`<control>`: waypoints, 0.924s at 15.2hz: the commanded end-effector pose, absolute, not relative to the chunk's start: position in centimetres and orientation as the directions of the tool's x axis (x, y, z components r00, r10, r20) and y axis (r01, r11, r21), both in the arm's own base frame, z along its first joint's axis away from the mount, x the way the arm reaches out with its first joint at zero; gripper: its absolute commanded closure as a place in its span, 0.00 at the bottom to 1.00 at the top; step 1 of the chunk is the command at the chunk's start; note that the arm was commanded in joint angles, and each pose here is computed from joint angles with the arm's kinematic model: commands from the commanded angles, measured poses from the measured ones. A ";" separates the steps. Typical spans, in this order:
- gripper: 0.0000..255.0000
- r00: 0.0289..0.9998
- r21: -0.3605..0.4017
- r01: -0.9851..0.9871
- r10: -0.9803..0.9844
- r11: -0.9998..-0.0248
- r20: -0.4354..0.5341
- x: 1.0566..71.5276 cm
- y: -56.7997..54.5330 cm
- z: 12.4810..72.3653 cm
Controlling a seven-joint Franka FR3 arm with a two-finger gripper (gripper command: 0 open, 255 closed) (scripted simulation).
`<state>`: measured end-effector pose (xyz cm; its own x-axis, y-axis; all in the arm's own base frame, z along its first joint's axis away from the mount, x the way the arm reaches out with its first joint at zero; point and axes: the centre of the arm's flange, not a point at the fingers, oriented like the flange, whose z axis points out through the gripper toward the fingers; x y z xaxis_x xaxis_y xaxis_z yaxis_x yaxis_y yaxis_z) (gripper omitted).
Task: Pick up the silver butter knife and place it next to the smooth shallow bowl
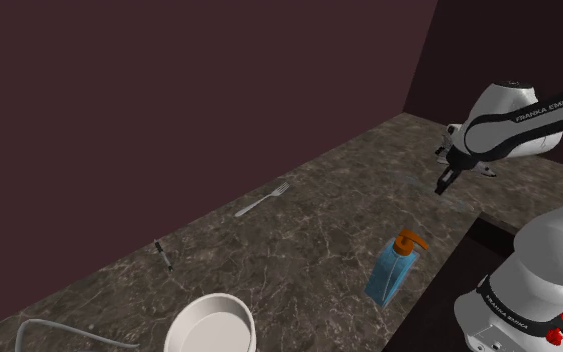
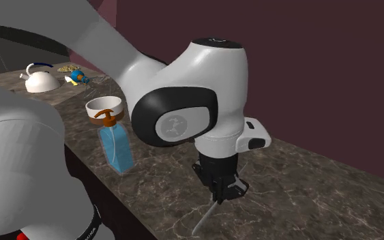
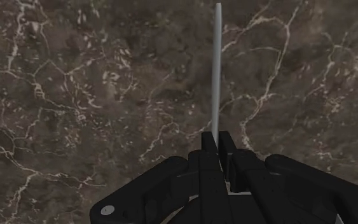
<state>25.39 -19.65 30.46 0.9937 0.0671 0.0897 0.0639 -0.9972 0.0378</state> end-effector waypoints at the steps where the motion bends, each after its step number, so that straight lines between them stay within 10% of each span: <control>1: 1.00 0.994 0.038 0.064 0.067 -0.997 0.089 25.3 -19.6 31.7; 14: 1.00 0.994 0.038 0.064 0.067 -0.997 0.089 25.3 -19.6 38.5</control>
<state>25.38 -19.56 37.94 0.9937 0.0670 0.0894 0.0638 -0.9972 0.0379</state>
